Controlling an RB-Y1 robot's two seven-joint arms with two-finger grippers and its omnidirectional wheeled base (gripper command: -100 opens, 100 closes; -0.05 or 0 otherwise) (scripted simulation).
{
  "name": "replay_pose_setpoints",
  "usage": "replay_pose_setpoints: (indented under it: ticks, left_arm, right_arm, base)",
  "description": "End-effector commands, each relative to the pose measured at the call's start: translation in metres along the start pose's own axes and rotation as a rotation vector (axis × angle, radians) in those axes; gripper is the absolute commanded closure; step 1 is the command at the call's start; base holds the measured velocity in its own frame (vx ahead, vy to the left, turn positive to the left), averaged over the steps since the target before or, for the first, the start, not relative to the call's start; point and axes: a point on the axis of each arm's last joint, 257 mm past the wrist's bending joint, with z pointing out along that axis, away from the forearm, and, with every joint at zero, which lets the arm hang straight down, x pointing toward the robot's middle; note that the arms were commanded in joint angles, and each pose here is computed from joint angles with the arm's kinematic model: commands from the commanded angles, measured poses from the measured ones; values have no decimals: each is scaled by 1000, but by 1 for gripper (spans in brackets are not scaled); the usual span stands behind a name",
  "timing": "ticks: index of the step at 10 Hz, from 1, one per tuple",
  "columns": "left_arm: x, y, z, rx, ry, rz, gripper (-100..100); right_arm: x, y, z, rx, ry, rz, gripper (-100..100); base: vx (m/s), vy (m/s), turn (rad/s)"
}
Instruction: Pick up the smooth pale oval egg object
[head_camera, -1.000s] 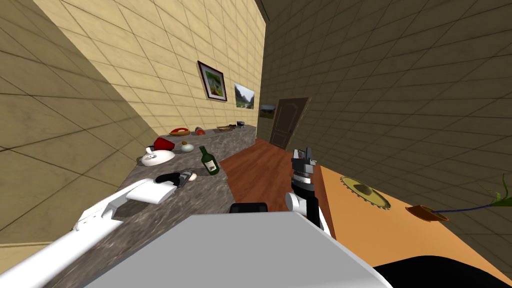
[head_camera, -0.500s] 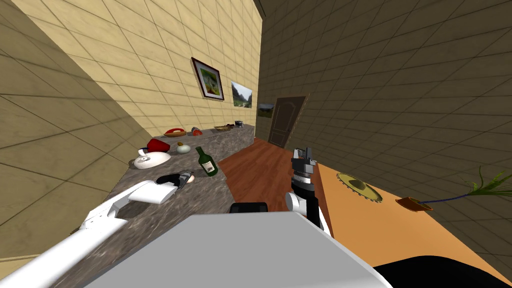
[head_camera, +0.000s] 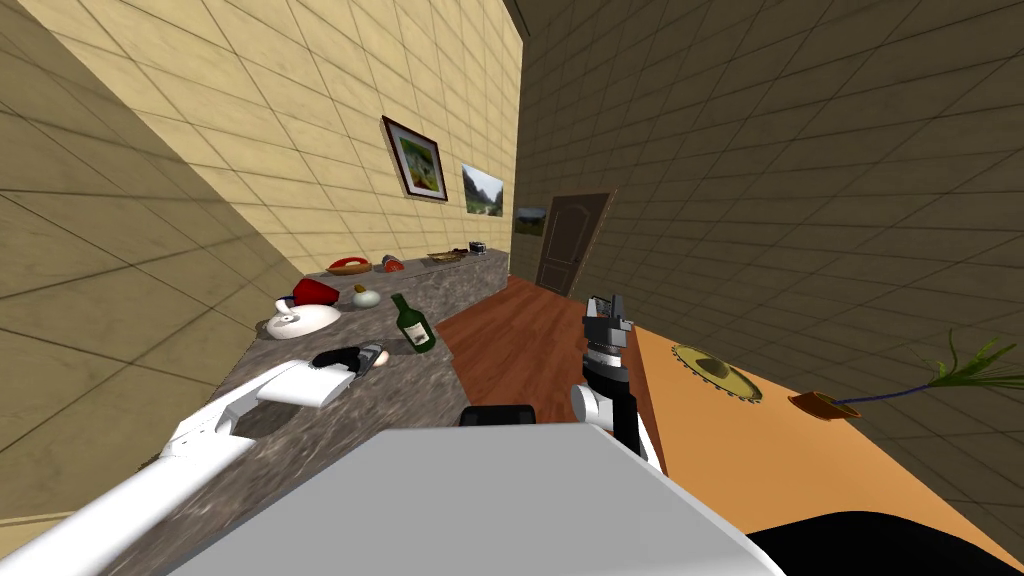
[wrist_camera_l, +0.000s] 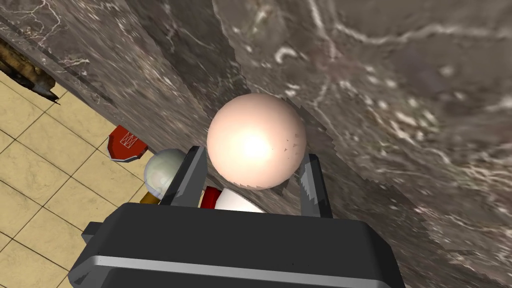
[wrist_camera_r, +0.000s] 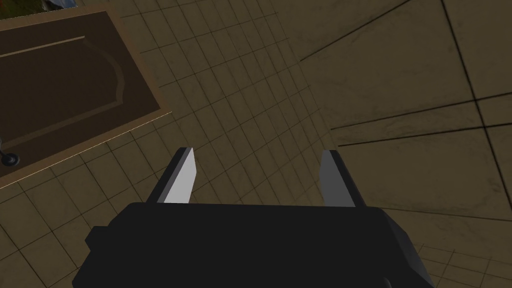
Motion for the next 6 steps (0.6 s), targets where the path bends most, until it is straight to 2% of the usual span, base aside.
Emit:
replay_pose_setpoints:
  ticks: [1, 2, 3, 5, 6]
  left_arm:
    - [0, 0, 0, 0, 0, 0, 100]
    - [0, 0, 0, 0, 0, 0, 0]
    - [2, -2, -6, -2, 7, 10, 100]
    - [5, -9, -15, 5, 15, 24, 100]
    - [3, -7, -13, 5, 12, 19, 100]
  right_arm:
    - [0, 0, 0, 0, 0, 0, 0]
    - [0, 0, 0, 0, 0, 0, 0]
    - [0, 0, 0, 0, 0, 0, 0]
    - [0, 0, 0, 0, 0, 0, 0]
    - [0, 0, 0, 0, 0, 0, 0]
  base:
    - [0, 0, 0]
    - [0, 0, 0]
    - [21, -21, 91]
    - [24, -29, 110]
    - [6, -11, 28]
